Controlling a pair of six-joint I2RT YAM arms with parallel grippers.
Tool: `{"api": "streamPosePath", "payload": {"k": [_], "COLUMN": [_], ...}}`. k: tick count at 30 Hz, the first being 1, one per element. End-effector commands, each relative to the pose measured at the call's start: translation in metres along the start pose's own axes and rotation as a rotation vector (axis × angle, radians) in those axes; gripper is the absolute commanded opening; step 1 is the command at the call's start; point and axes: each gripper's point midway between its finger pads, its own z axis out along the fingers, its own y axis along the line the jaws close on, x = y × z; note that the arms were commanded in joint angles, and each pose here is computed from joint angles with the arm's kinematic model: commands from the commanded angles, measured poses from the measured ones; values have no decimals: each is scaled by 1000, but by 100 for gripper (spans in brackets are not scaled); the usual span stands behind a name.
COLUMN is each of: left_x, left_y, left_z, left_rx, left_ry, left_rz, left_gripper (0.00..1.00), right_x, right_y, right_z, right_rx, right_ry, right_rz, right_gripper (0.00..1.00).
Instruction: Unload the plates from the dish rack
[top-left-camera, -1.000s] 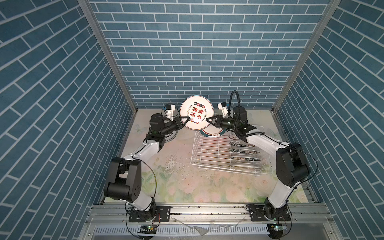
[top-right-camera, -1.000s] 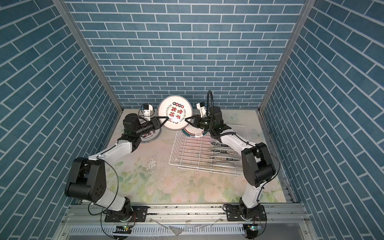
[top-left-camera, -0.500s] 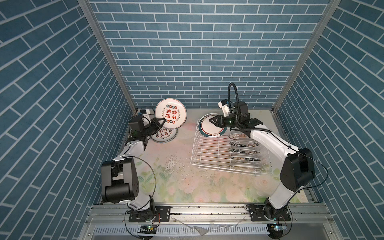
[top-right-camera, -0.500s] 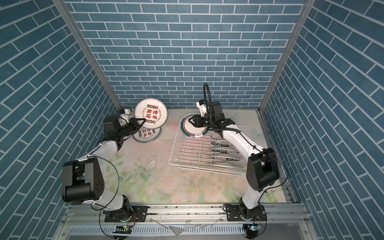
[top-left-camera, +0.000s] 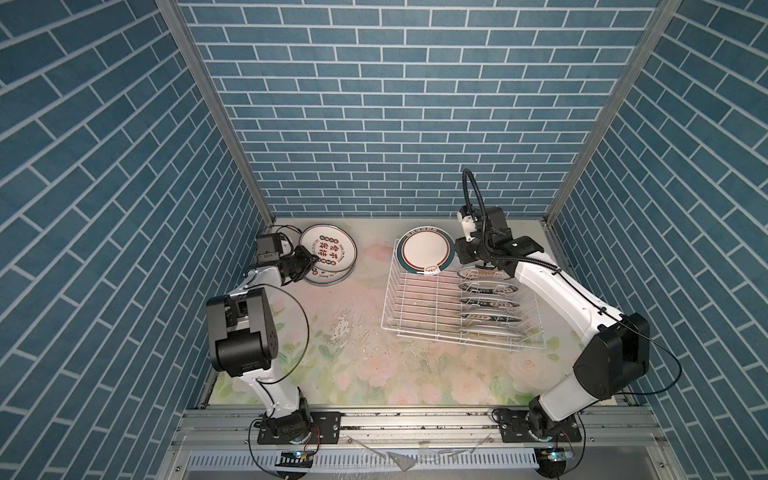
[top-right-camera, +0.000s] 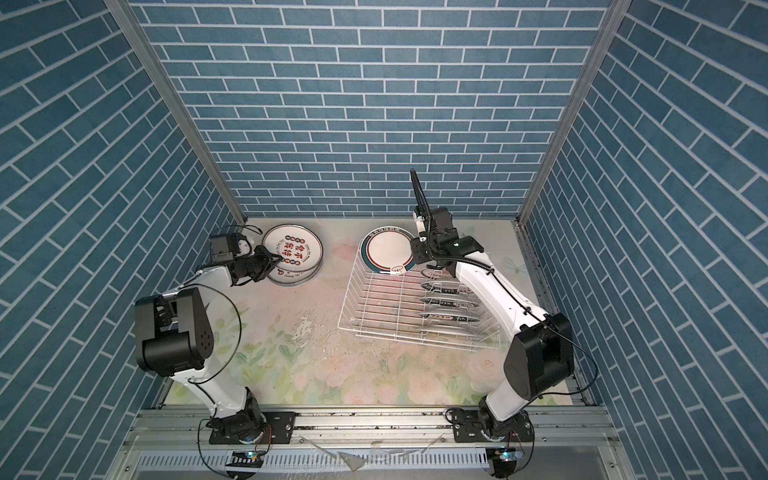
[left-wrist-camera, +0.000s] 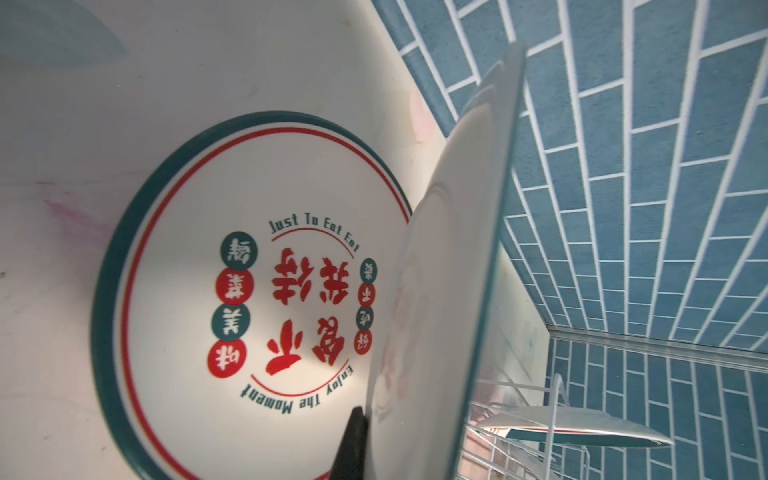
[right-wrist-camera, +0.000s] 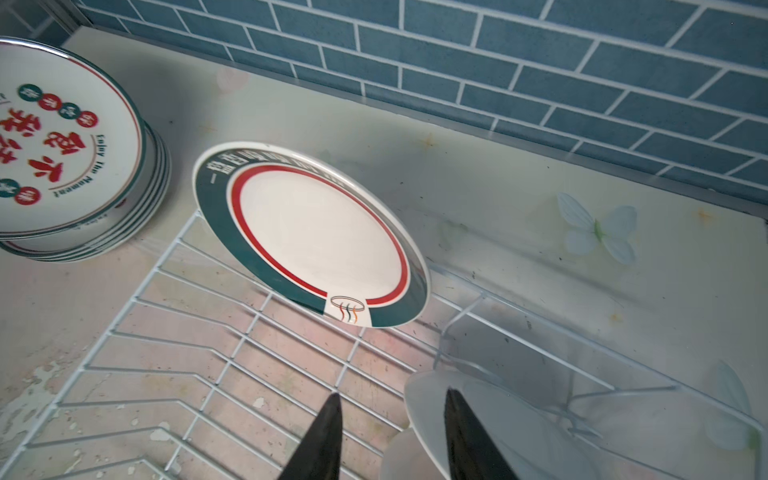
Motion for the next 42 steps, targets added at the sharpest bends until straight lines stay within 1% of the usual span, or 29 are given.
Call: {"api": "streamPosePath", "payload": {"k": [1,8,9,11,13,15,18,21,23,25,29,30,31,34,38,42], "left_x": [-5,-5,-5,-5,-6,-8,-7,-7,-6,-5,-2,-1,-1,0,3,5], "left_y": [8,29,31,36,40,40,44,52,57,61,66,67,69,72,73,63], "left_z": [-2,13,14,15,14,14,13,9,5,2,-5,-6,-9,-13,-16,-30], "left_rx": [-56,-97,-102,-124,-147,-152,-178,-244,-291,-336,-430,-451,-487,-564,-615,-577], "left_ry": [7,42,43,44,42,42,56,66,68,75,92,95,92,95,91,37], "left_rz": [26,7,5,0,2,2,3,11,18,30,77,84,101,144,170,179], "left_gripper": [4,12,17,32,38,41,49,52,58,60,64,67,72,75,77,81], "right_x": [-4,-7,-7,-6,-7,-7,-8,-9,-8,-7,-3,-3,-2,-2,-9,-26], "right_y": [-15,-17,-16,-13,-13,-13,-11,-10,-9,-8,-6,-5,-5,1,12,12], "right_z": [0,10,11,13,13,13,15,16,18,20,27,29,30,32,29,30], "right_rx": [78,34,28,14,10,1,-13,-22,-30,-36,-51,-59,-65,-104,-175,-237], "right_ry": [17,22,25,33,34,33,34,35,39,45,67,71,74,79,40,-26], "right_rz": [-77,-90,-92,-98,-102,-103,-105,-106,-107,-110,-119,-121,-124,-147,-200,-193], "right_gripper": [43,43,43,43,43,43,43,43,43,43,43,43,43,43,43,42]}}
